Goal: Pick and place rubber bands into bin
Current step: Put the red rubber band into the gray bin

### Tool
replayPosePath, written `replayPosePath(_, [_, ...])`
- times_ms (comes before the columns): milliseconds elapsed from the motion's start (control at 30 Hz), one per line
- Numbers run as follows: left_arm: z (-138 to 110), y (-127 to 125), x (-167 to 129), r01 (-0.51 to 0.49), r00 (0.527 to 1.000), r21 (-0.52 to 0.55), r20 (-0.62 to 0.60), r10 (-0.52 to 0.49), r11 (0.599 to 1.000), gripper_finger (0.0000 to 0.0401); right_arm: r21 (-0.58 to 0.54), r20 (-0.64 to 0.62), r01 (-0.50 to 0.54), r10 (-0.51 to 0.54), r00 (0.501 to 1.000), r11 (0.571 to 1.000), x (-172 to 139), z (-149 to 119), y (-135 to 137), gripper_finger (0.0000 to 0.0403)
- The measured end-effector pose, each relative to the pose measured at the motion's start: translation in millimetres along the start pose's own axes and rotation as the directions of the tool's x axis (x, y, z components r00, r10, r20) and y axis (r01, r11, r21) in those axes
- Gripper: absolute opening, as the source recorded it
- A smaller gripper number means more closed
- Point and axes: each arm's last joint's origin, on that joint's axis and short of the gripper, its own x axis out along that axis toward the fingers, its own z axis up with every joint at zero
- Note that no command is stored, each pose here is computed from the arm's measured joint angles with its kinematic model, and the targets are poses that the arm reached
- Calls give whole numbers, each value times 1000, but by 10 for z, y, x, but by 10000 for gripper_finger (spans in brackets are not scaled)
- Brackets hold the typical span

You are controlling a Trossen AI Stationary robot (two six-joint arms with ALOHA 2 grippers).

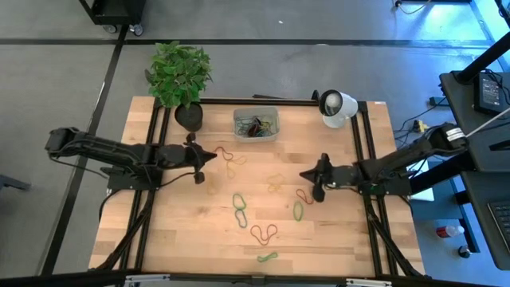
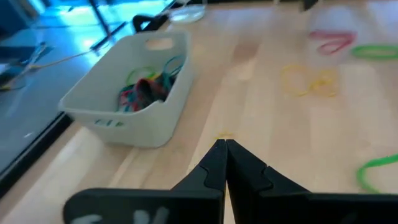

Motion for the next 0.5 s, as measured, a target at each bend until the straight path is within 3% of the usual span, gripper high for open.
replayPosePath(67, [13, -1, 33, -42, 998, 20, -43, 42, 999, 3, 40, 47, -33, 32, 998, 999, -38, -106, -41, 5])
replayPosePath(233, [64, 18, 165, -91, 979, 52, -176, 99, 994, 8, 83, 112, -1, -8, 994, 997, -73, -191, -112, 6])
replayPosePath(367, [-11, 110, 305, -150, 921, -4, -363, 139, 989, 29, 62, 115, 5, -12, 993, 998, -68, -180, -105, 6])
replayPosePath(500, [-134, 201, 447, -173, 856, -82, -505, 108, 982, 61, 40, 128, 2, -7, 992, 999, -57, -137, -78, 7])
